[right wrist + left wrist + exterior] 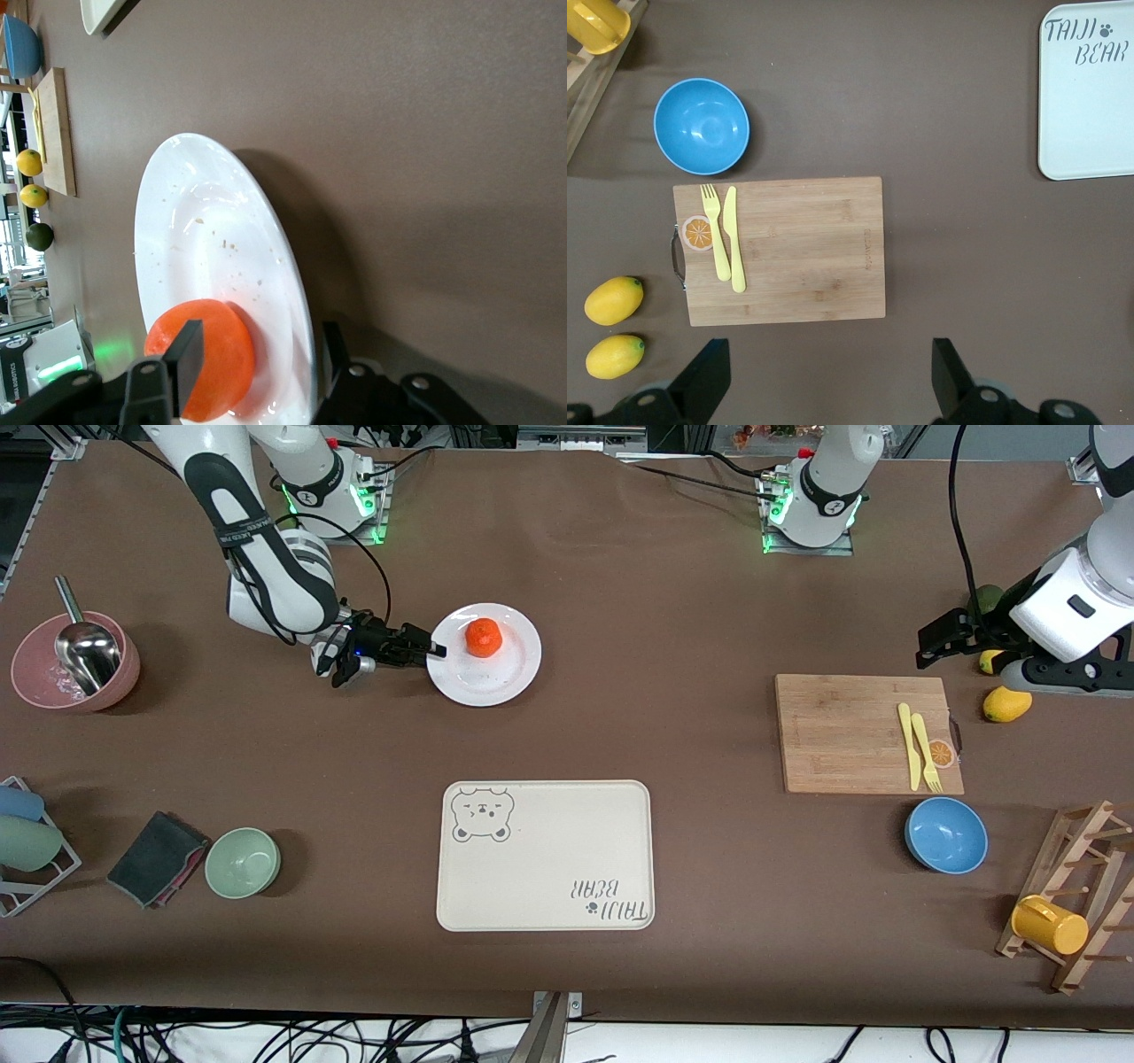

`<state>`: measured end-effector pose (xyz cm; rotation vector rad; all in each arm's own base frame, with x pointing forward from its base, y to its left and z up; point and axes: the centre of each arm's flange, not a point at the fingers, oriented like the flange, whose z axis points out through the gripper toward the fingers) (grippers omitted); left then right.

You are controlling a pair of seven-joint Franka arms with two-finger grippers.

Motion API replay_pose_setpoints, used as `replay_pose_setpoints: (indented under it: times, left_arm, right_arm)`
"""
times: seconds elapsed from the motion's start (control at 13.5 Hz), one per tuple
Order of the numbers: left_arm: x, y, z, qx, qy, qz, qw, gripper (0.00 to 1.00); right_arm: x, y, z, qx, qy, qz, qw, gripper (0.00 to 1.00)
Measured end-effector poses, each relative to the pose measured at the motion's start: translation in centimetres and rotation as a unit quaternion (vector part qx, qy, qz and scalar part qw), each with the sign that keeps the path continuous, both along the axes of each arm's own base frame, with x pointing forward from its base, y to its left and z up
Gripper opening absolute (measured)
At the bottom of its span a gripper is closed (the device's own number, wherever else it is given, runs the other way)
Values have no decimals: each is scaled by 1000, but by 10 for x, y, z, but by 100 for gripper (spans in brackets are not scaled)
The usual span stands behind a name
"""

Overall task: Place orange and plate with both arms
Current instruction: 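Grasp the plate rim with the right gripper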

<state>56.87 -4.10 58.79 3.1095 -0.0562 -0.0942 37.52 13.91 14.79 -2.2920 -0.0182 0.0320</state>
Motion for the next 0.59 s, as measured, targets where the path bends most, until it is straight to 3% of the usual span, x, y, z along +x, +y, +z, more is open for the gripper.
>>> replay_pose_setpoints:
  times: [0.3,0.59]
  left_arm:
    - [0,0,0,0,0,0,1000,100]
    - [0,0,0,0,0,0,1000,100]
  right_arm:
    - [-6,-1,-10,2,-4,7,1000,41]
    - [-11,0,-19,13,-20,-6,1000,39]
